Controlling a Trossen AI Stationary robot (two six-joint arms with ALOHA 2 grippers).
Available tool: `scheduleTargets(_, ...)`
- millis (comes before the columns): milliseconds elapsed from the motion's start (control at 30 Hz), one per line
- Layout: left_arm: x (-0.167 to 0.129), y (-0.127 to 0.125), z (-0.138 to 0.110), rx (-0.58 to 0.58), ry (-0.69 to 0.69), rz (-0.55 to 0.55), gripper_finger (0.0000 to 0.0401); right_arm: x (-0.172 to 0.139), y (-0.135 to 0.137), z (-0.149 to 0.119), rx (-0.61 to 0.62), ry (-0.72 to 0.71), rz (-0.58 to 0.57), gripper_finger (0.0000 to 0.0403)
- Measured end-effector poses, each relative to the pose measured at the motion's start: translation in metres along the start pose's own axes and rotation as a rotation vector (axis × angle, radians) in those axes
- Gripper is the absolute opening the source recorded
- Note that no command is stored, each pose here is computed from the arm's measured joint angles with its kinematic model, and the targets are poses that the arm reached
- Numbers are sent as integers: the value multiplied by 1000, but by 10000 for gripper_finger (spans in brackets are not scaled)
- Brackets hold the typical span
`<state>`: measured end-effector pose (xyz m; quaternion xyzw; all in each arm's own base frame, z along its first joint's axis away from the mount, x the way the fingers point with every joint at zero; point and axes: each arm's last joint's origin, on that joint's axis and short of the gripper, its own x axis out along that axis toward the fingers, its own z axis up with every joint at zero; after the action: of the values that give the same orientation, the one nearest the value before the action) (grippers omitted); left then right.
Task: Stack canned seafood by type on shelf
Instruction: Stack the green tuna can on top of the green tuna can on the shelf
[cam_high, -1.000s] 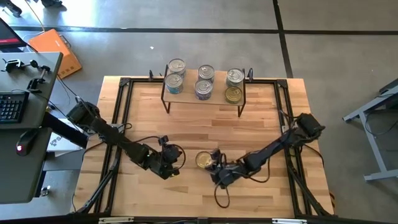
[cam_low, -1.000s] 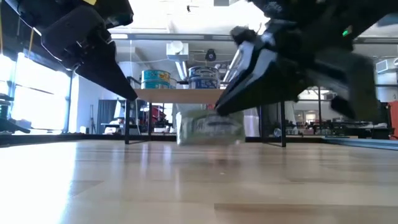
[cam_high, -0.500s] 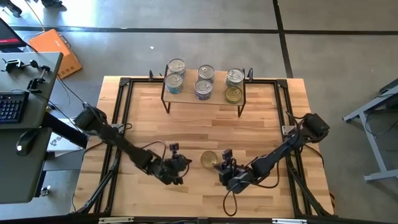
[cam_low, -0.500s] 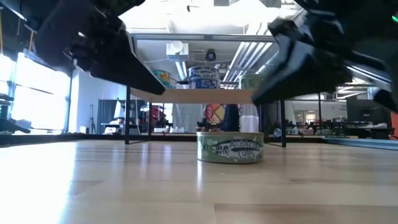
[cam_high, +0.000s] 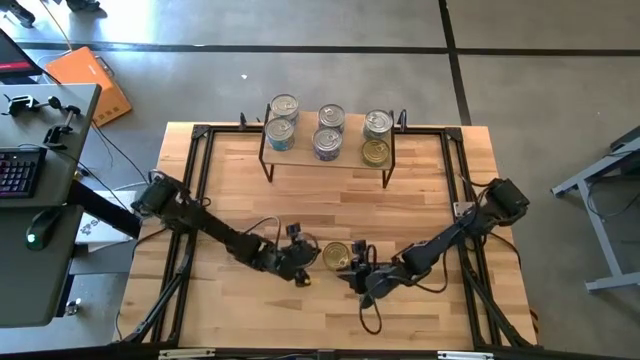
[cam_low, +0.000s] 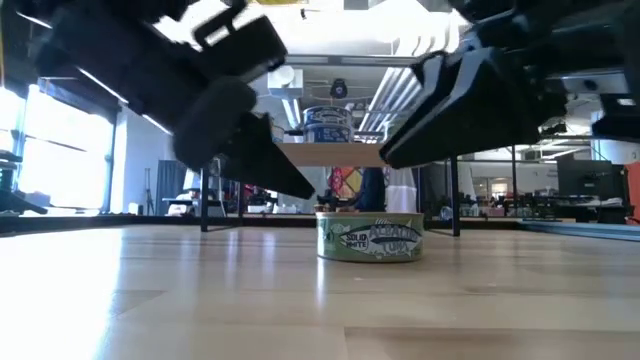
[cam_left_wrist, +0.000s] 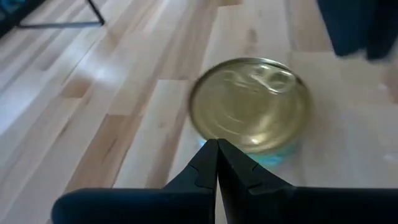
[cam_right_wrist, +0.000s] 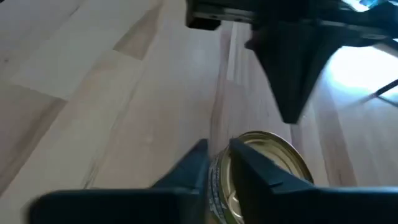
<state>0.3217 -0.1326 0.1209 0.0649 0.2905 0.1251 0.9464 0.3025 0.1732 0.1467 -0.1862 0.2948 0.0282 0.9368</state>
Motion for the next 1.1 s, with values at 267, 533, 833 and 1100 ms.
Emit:
scheduleTargets(267, 9, 11, 2, -35, 32, -40, 3, 14, -26, -5, 123, 50, 82, 215)
scheduleTargets(533, 13, 17, 3, -52, 39, -47, 3, 33, -24, -17, -77, 57, 128, 264)
scheduleTargets(833, 11, 14, 1, -31, 49, -54, 3, 53, -15, -38, 14, 137, 8, 84)
scheduleTargets(1100, 6, 7, -1, 4, 50, -73, 3, 41, 0, -46, 111, 130, -30, 13)
